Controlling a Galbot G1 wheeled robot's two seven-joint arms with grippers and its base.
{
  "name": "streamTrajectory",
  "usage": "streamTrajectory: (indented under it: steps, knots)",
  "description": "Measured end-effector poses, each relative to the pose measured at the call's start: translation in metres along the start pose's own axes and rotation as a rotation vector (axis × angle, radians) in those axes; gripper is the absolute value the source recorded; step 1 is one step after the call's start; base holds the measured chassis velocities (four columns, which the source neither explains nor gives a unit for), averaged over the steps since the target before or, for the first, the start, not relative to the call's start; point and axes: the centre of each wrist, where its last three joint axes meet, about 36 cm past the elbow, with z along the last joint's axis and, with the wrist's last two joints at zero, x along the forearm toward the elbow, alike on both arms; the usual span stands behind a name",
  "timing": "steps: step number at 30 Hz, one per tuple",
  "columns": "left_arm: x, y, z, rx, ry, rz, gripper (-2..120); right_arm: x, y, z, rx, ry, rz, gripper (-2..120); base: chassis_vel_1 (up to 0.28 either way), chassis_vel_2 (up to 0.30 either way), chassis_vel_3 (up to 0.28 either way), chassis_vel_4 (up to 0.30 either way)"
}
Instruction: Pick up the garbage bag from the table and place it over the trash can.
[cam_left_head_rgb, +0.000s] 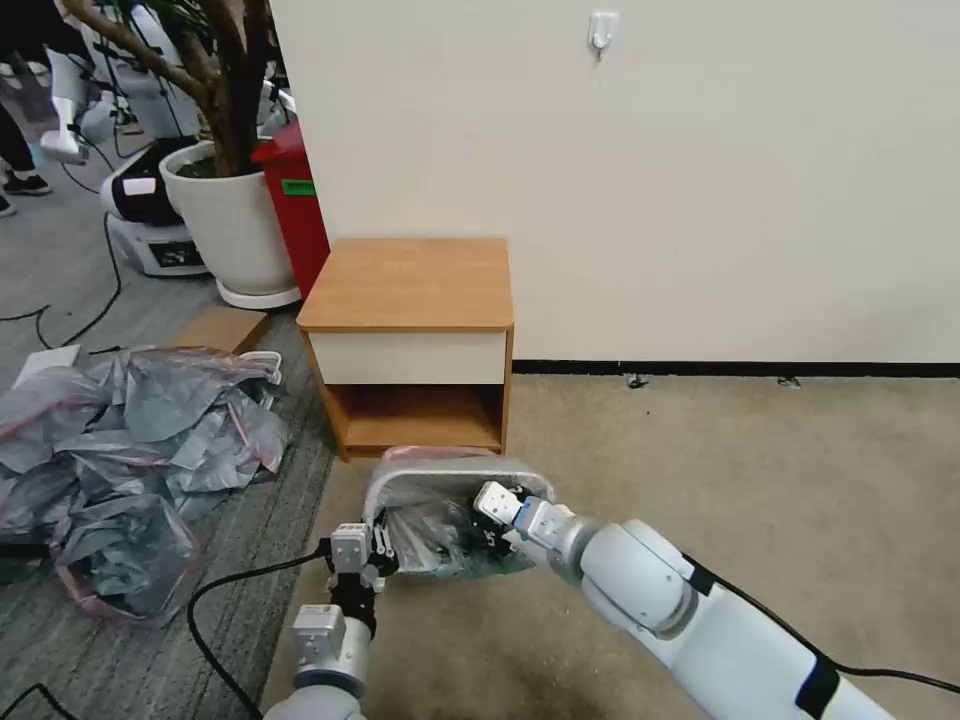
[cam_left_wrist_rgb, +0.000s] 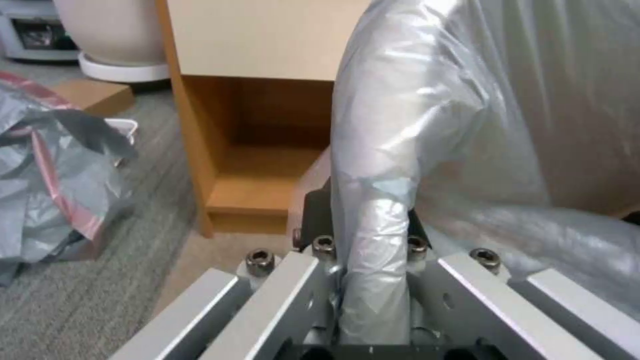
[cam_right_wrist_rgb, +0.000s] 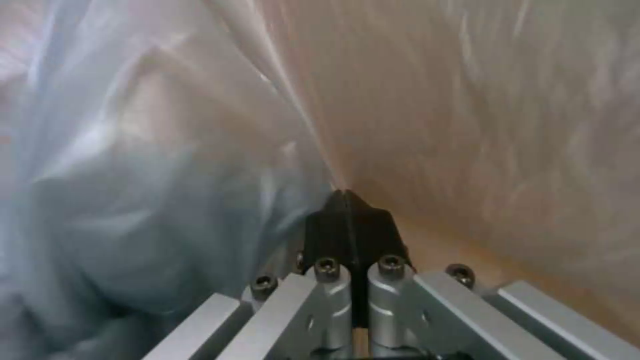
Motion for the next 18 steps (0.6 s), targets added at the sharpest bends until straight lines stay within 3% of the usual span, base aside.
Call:
streamTrajectory:
  steps: [18]
  knots:
    - [0.0,-0.008,0.003,0.024,0.013,0.002,1,-0.013,0.017,-0.001,0.059,0.025,0.031,0,0.0,0.0,0.0,0.0]
